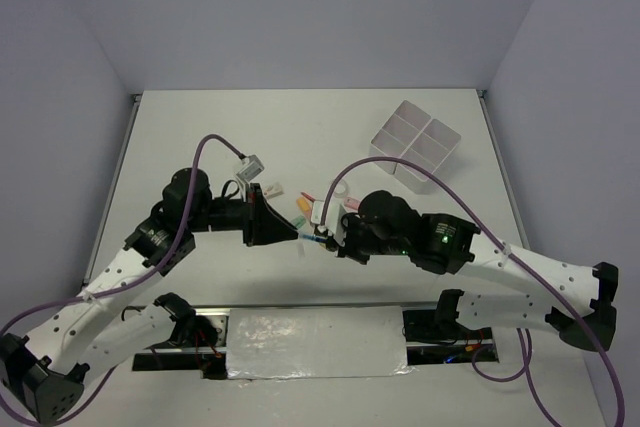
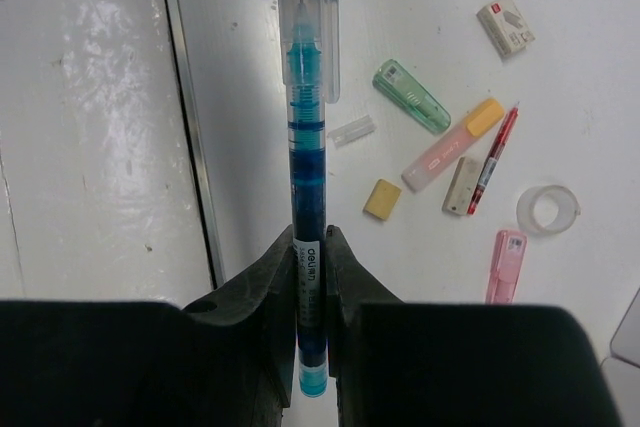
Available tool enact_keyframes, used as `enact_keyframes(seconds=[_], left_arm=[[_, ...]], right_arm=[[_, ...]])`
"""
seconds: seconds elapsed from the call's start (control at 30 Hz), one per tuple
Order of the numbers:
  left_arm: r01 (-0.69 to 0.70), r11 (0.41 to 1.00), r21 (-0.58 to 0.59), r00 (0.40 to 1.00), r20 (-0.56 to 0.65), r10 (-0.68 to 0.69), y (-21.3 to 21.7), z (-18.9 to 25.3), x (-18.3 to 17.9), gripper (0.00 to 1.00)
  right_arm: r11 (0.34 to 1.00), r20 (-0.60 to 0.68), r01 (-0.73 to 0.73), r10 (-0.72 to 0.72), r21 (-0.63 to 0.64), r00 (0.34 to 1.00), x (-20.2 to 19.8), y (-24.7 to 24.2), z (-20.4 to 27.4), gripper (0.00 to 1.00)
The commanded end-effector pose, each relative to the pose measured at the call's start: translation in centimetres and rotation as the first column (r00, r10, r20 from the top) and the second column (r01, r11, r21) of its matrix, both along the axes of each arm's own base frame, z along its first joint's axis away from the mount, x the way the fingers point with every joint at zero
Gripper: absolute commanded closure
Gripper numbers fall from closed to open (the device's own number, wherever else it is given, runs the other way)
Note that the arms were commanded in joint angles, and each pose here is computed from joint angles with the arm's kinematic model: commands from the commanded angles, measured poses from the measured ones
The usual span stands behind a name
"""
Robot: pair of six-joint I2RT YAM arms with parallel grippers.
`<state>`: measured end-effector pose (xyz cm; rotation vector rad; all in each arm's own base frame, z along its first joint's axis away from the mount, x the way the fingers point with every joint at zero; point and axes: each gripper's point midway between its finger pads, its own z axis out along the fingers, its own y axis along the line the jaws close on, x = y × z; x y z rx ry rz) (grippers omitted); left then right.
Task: Sort the stationery into containers
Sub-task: Close the pen cap on the pen.
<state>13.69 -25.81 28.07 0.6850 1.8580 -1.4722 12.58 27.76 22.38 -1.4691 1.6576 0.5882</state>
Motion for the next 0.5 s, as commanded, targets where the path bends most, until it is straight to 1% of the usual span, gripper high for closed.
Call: enact_keyframes(seconds=[0.0, 0.13, 0.2, 0.27, 0.37, 0.47], left_arm=[[0.038, 0.999, 0.033, 0.999, -0.001, -0.038, -0.3, -1.3, -0.3, 1.0], [0.038, 0.998, 0.051, 0.999, -0.011, -0.037, -0.9, -2.2, -0.4, 1.0], [0.01, 0.998, 0.061, 1.0, -0.01, -0.009, -1.0, -2.4, 0.1, 1.0], [0.01, 0.999, 0.052, 1.0, -0.013, -0.01, -1.2, -2.4, 0.1, 1.0], [-0.018, 0.997, 0.077, 1.0, -0.01, 0.019, -1.4, -3.0, 0.5, 1.0], [-0.033, 0.996, 0.088, 0.999, -0.012, 0.035, -1.5, -3.5, 0.8, 1.0]], right_arm=[[0.984, 0.06, -0.016, 0.005, 0.179, 0.998, 0.5, 1.8, 4.8, 1.0], [0.982, 0.058, -0.015, 0.004, 0.188, 0.998, 0.8, 2.6, 5.4, 1.0], [0.98, 0.051, -0.024, 0.014, 0.196, 0.999, 0.7, 3.1, 5.9, 1.0], [0.979, 0.054, -0.023, 0.013, 0.201, 0.998, 0.9, 3.5, 6.0, 1.0], [0.972, 0.063, -0.011, -0.004, 0.236, 0.998, 1.2, 3.9, 6.9, 1.0], [0.954, 0.068, -0.016, -0.004, 0.298, 0.998, 1.3, 4.5, 8.5, 1.0]])
